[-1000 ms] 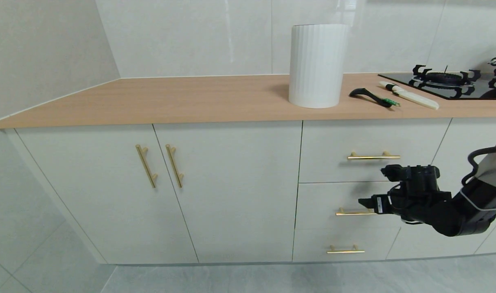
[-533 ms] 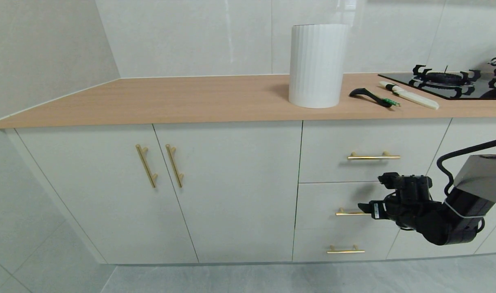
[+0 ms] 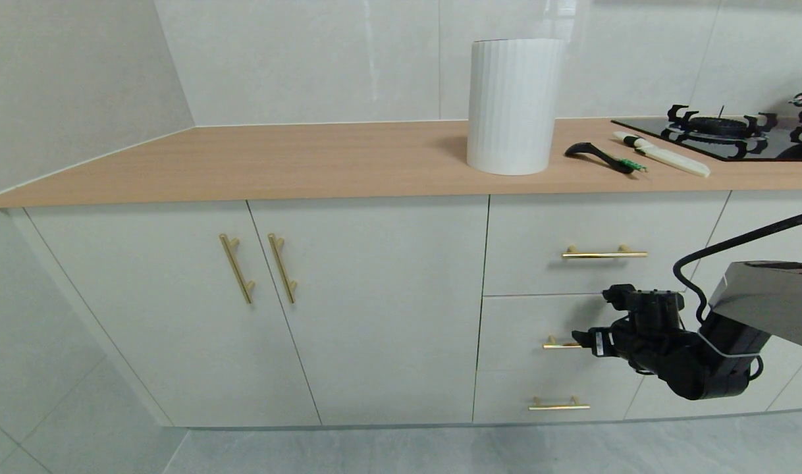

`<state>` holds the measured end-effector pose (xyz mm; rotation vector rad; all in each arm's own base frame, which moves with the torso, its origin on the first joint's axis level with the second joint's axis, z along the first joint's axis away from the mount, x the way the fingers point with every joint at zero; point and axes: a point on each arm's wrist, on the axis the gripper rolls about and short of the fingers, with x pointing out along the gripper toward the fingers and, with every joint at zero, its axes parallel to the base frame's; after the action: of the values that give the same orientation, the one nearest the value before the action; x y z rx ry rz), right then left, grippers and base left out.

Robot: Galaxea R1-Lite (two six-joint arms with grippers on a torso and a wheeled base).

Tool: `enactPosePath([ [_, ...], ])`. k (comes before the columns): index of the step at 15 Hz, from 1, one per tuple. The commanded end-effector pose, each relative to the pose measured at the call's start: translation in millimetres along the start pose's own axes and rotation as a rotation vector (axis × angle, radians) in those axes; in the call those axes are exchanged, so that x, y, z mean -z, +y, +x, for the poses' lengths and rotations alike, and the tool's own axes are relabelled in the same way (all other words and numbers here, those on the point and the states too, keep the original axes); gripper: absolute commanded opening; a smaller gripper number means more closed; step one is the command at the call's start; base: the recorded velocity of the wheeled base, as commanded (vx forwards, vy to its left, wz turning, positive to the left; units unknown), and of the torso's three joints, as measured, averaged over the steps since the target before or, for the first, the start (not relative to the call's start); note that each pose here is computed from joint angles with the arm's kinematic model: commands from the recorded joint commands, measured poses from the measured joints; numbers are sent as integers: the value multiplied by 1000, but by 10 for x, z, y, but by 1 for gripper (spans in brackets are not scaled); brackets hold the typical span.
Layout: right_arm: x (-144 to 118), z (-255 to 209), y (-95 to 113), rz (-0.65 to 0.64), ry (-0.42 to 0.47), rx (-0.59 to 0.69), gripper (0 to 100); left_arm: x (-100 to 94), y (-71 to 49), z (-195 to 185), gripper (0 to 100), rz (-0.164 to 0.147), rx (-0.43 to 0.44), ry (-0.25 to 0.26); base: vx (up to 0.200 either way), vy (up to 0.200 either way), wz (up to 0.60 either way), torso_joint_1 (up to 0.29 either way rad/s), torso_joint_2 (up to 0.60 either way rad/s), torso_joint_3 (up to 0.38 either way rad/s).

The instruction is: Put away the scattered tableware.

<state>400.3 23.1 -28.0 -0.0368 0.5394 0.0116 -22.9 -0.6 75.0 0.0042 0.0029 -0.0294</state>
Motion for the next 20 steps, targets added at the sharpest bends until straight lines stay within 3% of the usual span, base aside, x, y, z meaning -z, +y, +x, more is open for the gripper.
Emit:
enactPosePath([
  [1,40,68,18,-3,-3,4,100,0,0,1,100,0,0,2,0,0,0,0,0,0],
  [12,145,257,41,-8,-34,4,100,0,0,1,100,0,0,2,0,0,0,0,0,0],
  [20,234,173,37,-42,7,2,100,0,0,1,100,0,0,2,0,0,0,0,0,0],
])
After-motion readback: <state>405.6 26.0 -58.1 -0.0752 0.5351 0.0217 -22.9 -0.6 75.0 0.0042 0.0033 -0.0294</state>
